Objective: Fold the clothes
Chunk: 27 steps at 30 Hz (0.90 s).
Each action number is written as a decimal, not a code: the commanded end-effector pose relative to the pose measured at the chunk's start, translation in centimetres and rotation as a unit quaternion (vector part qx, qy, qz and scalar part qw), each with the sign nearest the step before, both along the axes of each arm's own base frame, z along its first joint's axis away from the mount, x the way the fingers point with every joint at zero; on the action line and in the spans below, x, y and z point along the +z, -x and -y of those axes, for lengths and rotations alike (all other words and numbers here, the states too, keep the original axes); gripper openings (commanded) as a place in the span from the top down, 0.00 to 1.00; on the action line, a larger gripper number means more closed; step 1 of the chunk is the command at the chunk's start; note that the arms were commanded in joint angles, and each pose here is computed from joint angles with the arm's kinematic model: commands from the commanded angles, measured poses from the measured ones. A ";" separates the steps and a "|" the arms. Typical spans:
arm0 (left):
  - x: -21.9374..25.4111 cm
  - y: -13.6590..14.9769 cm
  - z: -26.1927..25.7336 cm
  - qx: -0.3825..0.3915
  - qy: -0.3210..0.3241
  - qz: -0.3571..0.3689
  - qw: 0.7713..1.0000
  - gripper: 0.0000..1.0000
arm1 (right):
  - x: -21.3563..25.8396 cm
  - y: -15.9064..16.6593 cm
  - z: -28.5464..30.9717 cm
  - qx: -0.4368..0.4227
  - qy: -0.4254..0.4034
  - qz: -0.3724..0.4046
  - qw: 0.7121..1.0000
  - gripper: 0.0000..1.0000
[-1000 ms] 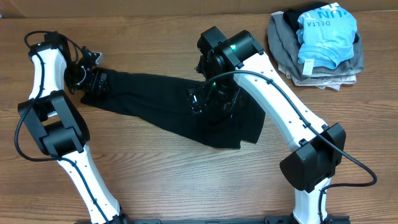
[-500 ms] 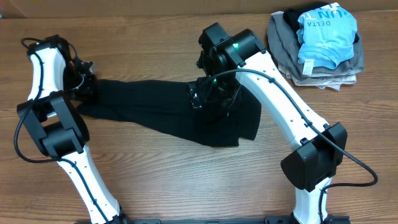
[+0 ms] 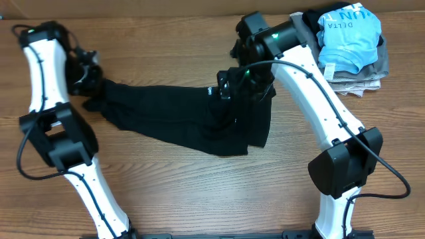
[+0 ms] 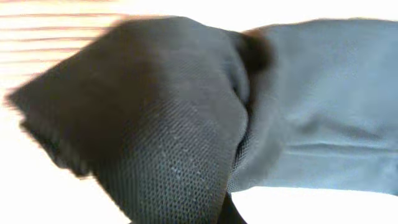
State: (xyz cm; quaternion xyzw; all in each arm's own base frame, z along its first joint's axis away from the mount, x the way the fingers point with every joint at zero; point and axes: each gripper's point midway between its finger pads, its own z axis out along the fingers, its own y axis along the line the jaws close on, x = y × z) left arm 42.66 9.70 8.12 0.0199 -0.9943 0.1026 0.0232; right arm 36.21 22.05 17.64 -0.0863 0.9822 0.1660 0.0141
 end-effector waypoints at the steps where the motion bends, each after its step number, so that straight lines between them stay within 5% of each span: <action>1: 2.1 -0.5 5.8 -0.067 0.024 0.016 0.997 0.96 | 0.7 -1.3 1.7 -0.015 -0.005 0.019 1.000 0.01; 15: 0.6 2.2 19.1 -0.237 0.000 -0.031 0.971 0.94 | 0.7 -3.8 6.3 -0.058 -0.005 0.031 0.998 0.00; 21: -0.2 3.0 20.9 -0.276 -0.038 -0.038 0.960 0.06 | 0.8 -4.0 6.4 -0.060 -0.006 0.034 0.998 0.00; 22: -0.3 2.8 20.7 -0.271 -0.054 -0.036 0.960 0.00 | 0.8 -4.0 6.4 -0.060 -0.006 0.034 0.998 0.00; 27: 1.1 2.1 21.0 -0.243 -0.056 -0.021 0.968 0.00 | 0.8 -4.2 6.3 -0.062 -0.007 0.037 0.997 0.00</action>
